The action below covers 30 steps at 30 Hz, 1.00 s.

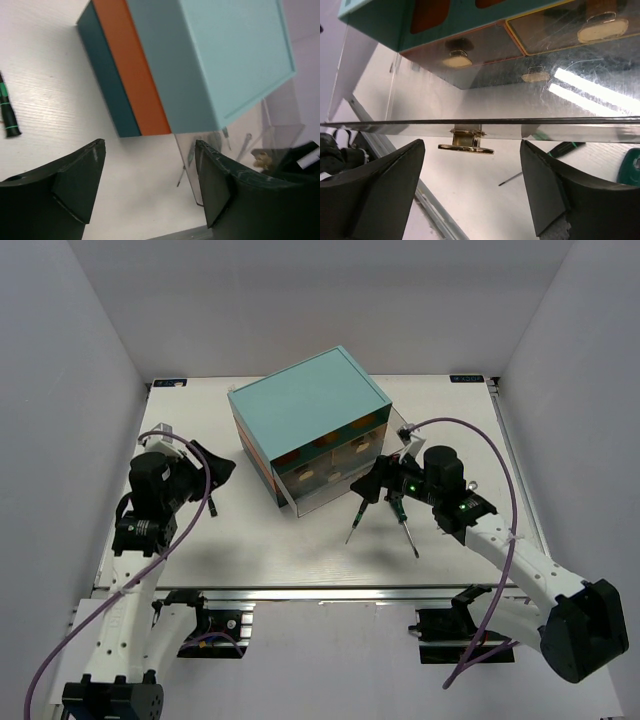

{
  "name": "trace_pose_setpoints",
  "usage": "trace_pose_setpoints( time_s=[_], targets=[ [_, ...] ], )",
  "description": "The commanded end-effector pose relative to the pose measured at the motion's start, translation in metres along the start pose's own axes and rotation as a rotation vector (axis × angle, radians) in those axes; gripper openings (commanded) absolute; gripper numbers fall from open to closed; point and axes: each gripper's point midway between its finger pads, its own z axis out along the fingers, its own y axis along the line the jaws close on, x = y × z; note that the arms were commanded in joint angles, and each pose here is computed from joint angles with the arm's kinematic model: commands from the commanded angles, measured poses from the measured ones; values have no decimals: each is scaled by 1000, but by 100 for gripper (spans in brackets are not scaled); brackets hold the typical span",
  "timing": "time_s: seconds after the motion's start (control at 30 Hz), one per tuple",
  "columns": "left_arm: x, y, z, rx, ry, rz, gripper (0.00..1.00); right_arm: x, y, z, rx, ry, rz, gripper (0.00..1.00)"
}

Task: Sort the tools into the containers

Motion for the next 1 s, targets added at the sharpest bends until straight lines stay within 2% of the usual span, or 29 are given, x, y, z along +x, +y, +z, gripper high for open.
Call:
trace_pose_setpoints(
  time_s=[0.0,0.1,0.13,0.23,0.33,0.43,0.47,0.57,0.77,0.97],
  targets=[
    [-8,26,11,-144,-20,11,78,-11,8,-6,-38,-27,-132,83],
    [-20,43,22,-242,-35,52,72,-4,10,-13,-55,9,-184,85],
    [-18,53,33,-288,-5,59,67,-4,12,-15,-66,9,-202,85],
    [-32,73,52,-391,11,141,61,10,10,-24,-66,63,-255,85],
    [-49,95,69,-487,18,198,61,13,10,-34,-75,74,-350,87],
    [-71,120,79,-544,10,220,68,19,12,-45,-100,88,-420,87],
    [-69,135,89,-571,52,243,71,21,12,-47,-104,90,-448,87],
    [-79,163,104,-647,80,266,72,27,12,-56,-125,86,-531,85],
    [-80,192,133,-675,126,426,65,40,7,-65,-141,79,-626,75],
    [-74,219,157,-710,158,487,64,46,4,-63,-152,82,-646,77]
  ],
)
